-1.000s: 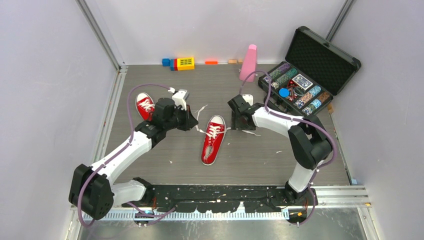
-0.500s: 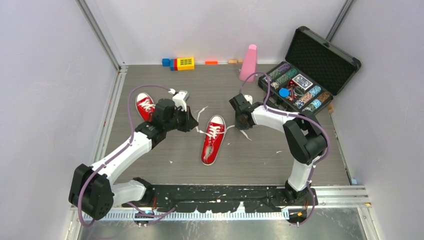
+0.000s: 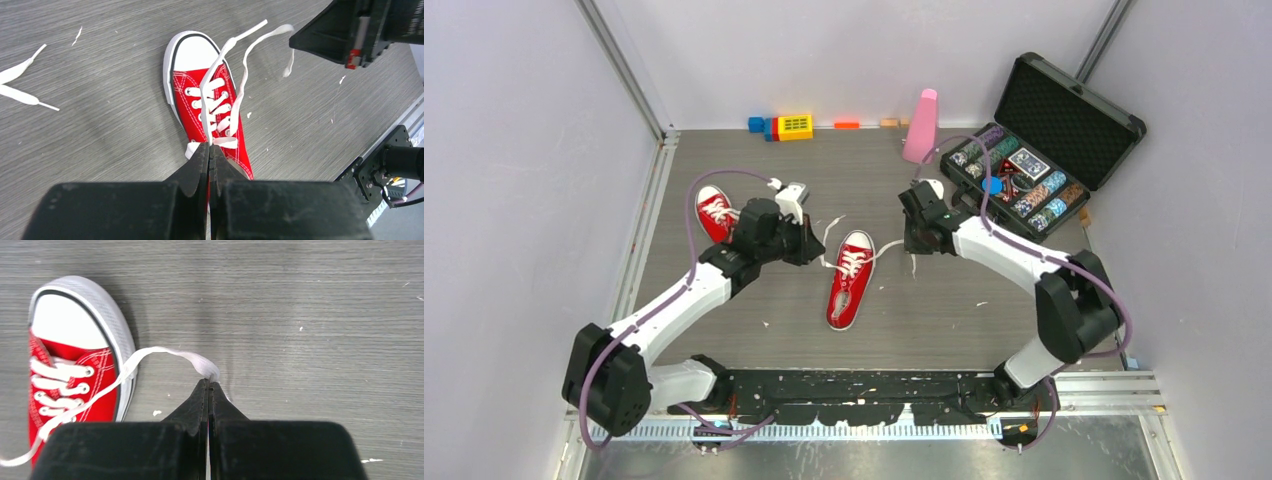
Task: Tie the shoes
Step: Cross the shoelace with the shoelace.
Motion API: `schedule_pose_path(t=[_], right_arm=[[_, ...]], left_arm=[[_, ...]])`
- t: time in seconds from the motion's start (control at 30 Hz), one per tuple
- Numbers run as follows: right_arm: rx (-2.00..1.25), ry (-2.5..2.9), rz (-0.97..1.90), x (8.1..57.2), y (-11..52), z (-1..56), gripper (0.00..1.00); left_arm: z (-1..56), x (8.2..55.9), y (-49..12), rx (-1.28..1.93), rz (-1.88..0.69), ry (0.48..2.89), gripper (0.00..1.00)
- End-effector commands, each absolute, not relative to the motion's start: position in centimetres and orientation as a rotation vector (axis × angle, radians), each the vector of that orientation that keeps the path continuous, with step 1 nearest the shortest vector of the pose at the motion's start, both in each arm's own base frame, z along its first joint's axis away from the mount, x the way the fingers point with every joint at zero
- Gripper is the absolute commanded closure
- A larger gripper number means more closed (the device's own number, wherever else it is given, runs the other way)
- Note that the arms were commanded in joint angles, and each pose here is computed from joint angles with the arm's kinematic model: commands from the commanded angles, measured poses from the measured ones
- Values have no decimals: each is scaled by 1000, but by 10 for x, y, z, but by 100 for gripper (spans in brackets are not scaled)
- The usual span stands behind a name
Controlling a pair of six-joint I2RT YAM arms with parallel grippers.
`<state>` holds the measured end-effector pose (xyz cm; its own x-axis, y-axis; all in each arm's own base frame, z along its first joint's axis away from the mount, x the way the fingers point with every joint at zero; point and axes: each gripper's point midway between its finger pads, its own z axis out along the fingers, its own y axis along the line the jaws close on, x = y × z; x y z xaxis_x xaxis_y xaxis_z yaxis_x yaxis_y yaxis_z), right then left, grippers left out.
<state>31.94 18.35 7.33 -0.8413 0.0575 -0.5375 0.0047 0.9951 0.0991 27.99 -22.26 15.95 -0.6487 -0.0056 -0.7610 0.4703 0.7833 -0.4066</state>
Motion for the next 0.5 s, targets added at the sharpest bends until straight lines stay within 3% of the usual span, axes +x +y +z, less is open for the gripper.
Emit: schedule_pose_path(t=[0.0, 0.47], right_arm=[[13, 2540, 152, 307, 175, 96, 100], [-24, 2429, 411, 260, 174, 141, 100]], left_arm=[[185, 292, -241, 402, -762, 2082, 100], [174, 311, -304, 720, -680, 2066, 100]])
